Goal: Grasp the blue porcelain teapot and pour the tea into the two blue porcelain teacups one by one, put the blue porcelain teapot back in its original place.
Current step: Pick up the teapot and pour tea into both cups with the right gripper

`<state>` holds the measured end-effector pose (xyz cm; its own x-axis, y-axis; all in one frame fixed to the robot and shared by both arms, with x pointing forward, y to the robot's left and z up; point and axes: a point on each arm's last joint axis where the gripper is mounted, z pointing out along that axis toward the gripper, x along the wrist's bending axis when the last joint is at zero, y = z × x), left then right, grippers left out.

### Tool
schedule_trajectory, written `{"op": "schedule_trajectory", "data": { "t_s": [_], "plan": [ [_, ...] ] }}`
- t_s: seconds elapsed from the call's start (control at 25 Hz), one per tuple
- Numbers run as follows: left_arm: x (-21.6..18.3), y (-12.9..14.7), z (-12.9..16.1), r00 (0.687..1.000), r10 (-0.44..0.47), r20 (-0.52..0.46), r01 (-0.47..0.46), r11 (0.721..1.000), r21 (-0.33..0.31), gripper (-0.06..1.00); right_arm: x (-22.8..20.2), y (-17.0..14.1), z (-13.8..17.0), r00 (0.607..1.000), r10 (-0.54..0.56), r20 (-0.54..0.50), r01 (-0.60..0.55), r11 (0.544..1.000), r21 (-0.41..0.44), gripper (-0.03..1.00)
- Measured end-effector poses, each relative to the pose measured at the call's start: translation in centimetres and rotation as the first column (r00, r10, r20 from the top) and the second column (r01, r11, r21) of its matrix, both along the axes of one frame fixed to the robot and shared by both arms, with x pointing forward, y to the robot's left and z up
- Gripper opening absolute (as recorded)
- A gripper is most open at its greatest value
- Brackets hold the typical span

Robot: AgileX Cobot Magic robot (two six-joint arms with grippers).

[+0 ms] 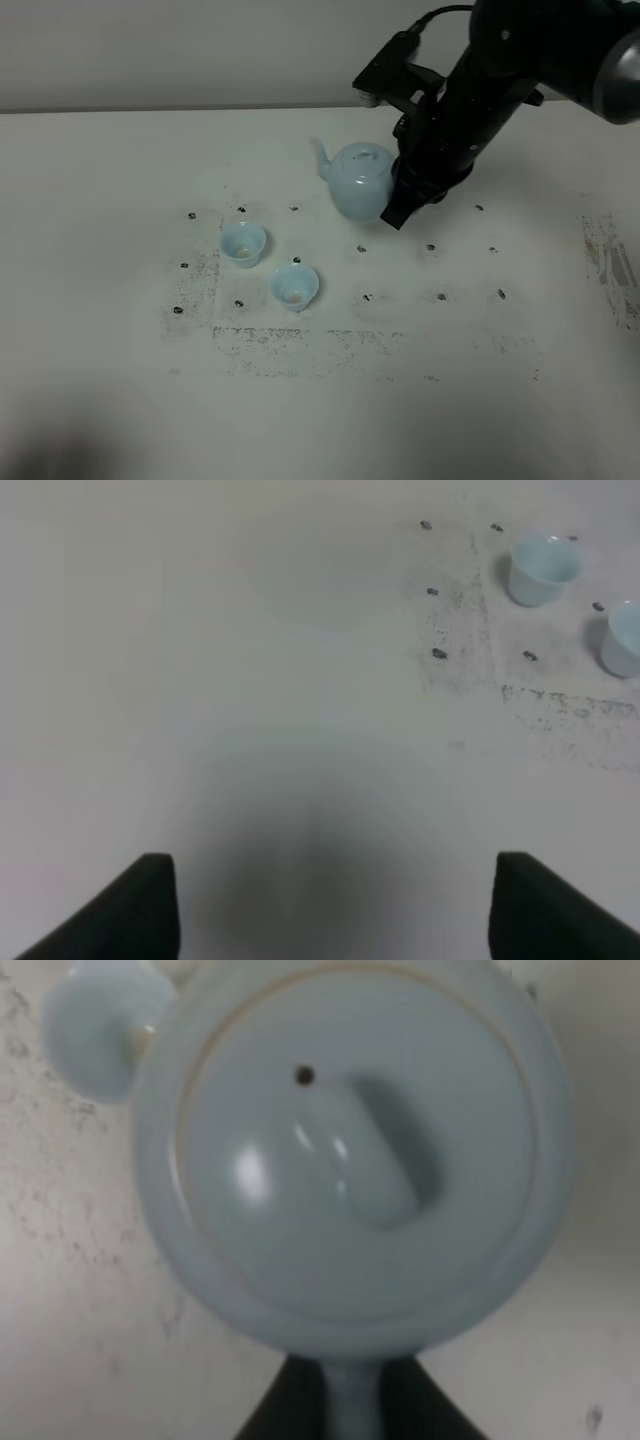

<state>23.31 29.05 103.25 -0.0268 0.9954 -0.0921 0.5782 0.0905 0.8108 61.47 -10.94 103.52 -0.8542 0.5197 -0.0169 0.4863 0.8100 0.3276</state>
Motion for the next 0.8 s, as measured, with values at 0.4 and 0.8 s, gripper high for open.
{"op": "schedule_trajectory", "data": {
  "t_s": [0.4,0.8],
  "plan": [
    [0.0,0.0,0.0,1.000,0.000,0.000,0.000,1.000,0.000,0.62,2.4,3.9,-1.7,0.958,0.284,0.035,-0.283,0.958,-0.042,0.04],
    [0.0,0.0,0.0,1.000,0.000,0.000,0.000,1.000,0.000,0.62,3.4,4.3,-2.5,0.929,0.367,0.055,-0.362,0.928,-0.084,0.04]
  ]
}}
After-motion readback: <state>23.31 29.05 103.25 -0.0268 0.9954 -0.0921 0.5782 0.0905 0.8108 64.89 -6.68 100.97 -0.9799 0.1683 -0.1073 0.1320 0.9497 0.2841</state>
